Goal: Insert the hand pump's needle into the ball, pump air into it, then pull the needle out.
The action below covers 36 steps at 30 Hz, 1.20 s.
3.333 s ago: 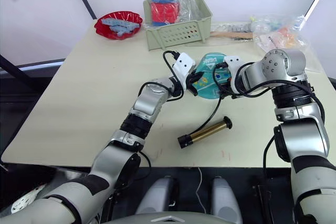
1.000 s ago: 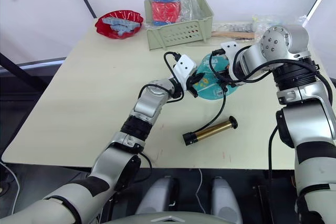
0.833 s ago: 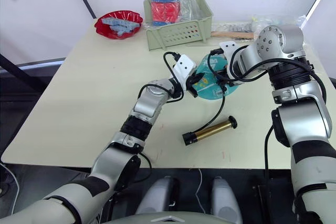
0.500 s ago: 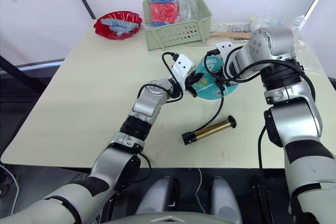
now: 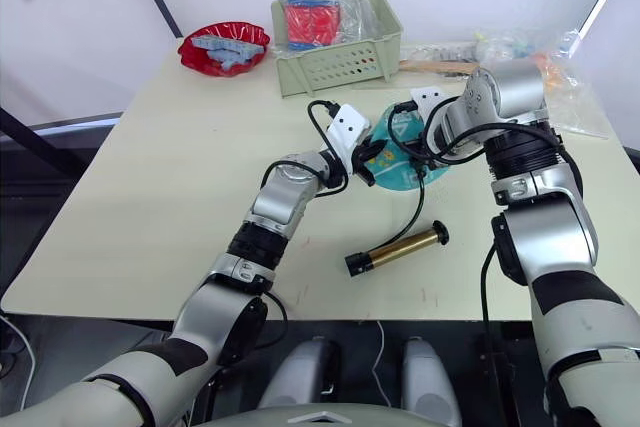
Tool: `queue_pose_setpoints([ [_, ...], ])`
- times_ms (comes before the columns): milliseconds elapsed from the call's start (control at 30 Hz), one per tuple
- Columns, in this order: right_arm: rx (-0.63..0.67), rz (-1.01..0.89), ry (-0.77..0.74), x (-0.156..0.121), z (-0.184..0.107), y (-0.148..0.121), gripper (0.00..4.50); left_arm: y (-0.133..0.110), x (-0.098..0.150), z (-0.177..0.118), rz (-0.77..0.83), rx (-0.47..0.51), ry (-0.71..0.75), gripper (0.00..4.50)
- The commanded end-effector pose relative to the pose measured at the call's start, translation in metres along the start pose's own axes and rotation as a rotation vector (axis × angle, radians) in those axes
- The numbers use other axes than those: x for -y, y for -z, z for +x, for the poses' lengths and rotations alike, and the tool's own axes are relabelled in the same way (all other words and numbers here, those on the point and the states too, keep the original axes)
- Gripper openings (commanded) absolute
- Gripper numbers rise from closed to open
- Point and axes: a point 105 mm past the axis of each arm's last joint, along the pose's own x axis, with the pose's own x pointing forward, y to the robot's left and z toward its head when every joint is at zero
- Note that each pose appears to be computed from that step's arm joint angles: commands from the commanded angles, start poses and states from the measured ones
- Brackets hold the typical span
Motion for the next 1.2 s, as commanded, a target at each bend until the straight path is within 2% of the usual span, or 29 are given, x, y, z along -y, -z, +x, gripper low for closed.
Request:
queue_pose_setpoints([
  [33, -0.028, 0.001, -0.082, -0.016, 0.013, 0.006, 0.38, 0.0, 0.032, 0.008, -0.009, -0.002, 0.126, 0.01],
  [267, -0.014, 0.016, -0.083, -0.015, 0.017, 0.002, 0.38, 0.001, 0.033, 0.009, -0.012, -0.001, 0.129, 0.01],
  [433, 0.047, 0.021, -0.111, -0.022, 0.011, -0.015, 0.38, 0.003, 0.034, 0.008, -0.011, -0.005, 0.134, 0.01],
  [700, 0.084, 0.01, -0.127, -0.027, 0.004, -0.027, 0.38, 0.003, 0.038, 0.008, -0.011, -0.007, 0.146, 0.01],
  [1200, 0.065, 0.017, -0.124, -0.024, 0.018, -0.02, 0.38, 0.003, 0.037, 0.008, -0.022, -0.005, 0.141, 0.01],
])
